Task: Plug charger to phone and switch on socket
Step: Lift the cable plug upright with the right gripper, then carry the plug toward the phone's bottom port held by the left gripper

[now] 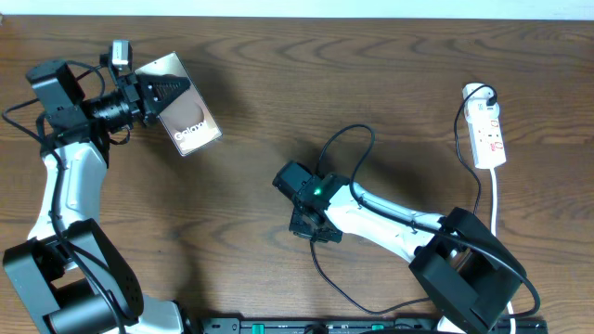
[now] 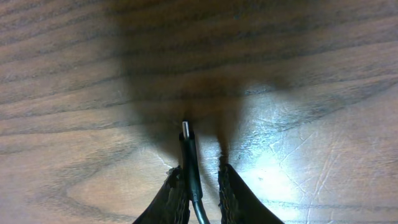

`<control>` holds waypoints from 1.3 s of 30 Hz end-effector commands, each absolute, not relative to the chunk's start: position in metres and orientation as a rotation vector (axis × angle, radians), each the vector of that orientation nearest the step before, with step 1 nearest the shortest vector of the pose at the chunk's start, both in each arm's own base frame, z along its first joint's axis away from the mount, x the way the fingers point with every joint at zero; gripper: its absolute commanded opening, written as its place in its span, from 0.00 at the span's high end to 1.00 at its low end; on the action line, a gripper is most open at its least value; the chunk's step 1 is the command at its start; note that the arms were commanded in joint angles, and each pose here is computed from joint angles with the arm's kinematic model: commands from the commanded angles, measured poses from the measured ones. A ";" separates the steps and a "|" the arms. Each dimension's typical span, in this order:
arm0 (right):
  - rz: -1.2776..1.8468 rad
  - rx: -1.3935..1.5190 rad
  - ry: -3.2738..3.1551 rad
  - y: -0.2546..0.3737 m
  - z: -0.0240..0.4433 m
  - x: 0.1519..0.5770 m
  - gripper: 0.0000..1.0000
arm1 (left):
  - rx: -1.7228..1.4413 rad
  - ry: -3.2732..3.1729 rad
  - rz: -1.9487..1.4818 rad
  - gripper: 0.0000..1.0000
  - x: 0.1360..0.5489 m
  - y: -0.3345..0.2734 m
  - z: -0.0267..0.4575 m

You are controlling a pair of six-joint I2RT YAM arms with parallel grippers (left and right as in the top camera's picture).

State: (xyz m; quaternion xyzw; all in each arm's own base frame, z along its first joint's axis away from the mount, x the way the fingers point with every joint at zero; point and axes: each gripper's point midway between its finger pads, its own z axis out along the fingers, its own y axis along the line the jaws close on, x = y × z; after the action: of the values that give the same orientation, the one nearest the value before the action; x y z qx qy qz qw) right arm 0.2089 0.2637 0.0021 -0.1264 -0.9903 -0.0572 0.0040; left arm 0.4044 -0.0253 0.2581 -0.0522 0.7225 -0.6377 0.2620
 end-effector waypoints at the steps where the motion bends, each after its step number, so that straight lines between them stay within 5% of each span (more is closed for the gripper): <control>1: -0.128 -0.436 -3.109 0.257 -0.004 0.208 0.84 | -0.093 1.941 -1.748 0.93 0.397 -0.027 0.263; 11: -0.118 -0.447 -3.076 0.257 -0.013 0.205 0.99 | -0.094 1.941 -1.748 0.93 0.397 -0.027 0.263; 20: -0.207 -0.408 -3.045 0.260 -0.009 0.213 0.99 | -0.096 1.942 -1.744 0.93 0.398 -0.027 0.263; 24: -0.637 -0.068 -2.986 0.295 0.010 0.233 0.99 | -0.096 1.942 -1.744 0.93 0.398 -0.027 0.263; 31: -1.774 0.765 -2.511 0.357 0.116 0.257 0.99 | -0.102 1.943 -1.737 0.93 0.399 -0.027 0.262; 39: -2.027 0.987 -2.418 0.345 0.137 0.282 0.99 | -0.103 1.943 -1.736 0.92 0.399 -0.027 0.262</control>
State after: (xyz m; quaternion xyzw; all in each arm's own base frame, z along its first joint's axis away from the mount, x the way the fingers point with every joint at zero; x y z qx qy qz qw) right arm 0.2929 0.3469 0.1290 0.2472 -0.7795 -0.5688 -0.0885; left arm 0.4049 -0.0250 0.2577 -0.0537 0.7231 -0.6366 0.2626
